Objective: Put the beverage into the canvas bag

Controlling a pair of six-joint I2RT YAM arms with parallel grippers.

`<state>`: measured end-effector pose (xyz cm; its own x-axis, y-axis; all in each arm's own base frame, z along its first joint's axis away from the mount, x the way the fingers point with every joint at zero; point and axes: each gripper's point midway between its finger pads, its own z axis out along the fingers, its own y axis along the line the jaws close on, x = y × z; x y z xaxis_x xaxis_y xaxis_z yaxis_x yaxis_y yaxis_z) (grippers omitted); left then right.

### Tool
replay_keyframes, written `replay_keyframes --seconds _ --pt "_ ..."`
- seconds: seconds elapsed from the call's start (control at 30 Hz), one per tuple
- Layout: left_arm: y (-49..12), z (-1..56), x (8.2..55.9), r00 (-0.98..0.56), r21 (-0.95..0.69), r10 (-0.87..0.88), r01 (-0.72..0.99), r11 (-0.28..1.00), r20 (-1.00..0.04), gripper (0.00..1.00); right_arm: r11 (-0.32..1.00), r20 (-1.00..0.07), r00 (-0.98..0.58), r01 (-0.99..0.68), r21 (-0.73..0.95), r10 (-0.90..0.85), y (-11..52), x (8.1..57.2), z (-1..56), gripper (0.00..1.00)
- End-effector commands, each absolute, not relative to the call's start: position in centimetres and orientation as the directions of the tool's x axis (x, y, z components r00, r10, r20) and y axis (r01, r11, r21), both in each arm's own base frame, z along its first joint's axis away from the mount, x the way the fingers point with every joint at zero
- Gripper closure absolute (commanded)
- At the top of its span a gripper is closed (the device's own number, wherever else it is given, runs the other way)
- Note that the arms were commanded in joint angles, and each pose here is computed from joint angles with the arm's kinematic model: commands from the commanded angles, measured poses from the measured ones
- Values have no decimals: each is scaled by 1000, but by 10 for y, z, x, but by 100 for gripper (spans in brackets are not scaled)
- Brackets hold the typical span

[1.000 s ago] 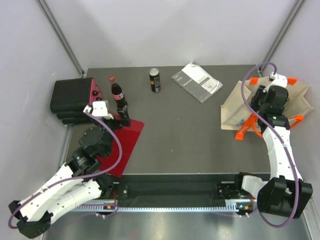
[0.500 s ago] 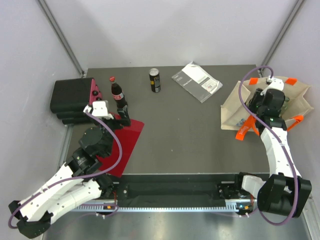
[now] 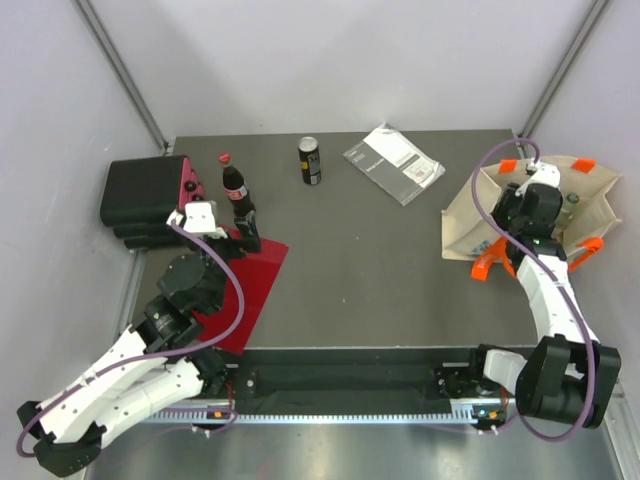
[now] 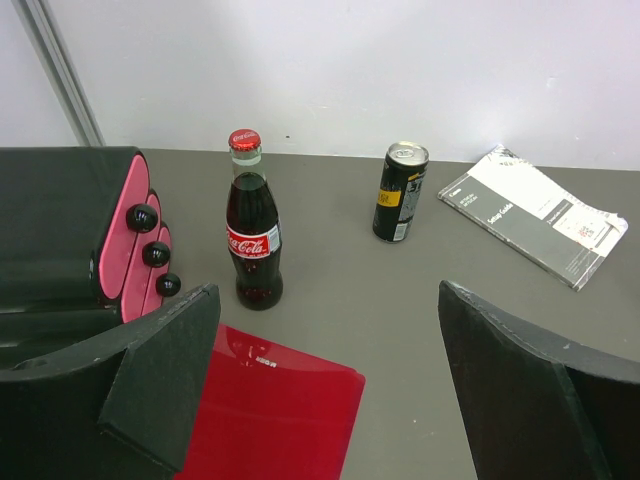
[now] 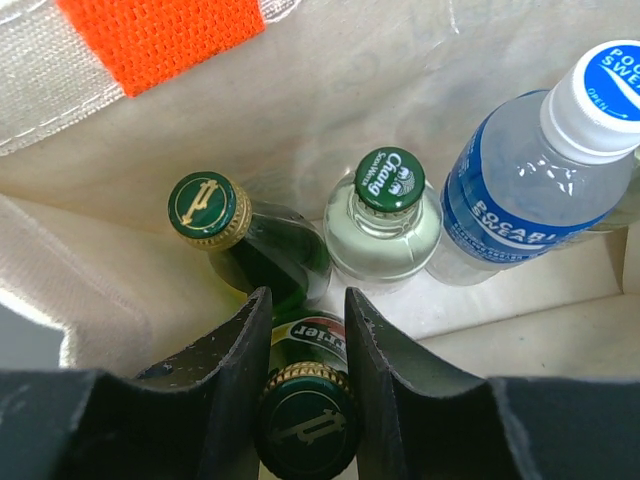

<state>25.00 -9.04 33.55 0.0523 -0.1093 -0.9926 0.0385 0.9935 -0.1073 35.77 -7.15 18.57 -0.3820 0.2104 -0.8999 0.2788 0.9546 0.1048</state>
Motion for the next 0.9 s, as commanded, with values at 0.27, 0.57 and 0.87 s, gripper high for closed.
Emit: replay_keyframes --seconds 0.27,0.57,0.87 --pt "-92 343 250 78 -130 -134 52 990 -988 6 947 -921 -297 272 170 250 -71 375 195 71" --pt "-92 343 250 79 -130 -134 52 990 -988 6 940 -910 -317 297 170 265 -74 375 202 51" --pt "-92 344 249 80 -133 -137 52 990 -987 6 933 -917 -299 322 162 263 -78 367 235 45"
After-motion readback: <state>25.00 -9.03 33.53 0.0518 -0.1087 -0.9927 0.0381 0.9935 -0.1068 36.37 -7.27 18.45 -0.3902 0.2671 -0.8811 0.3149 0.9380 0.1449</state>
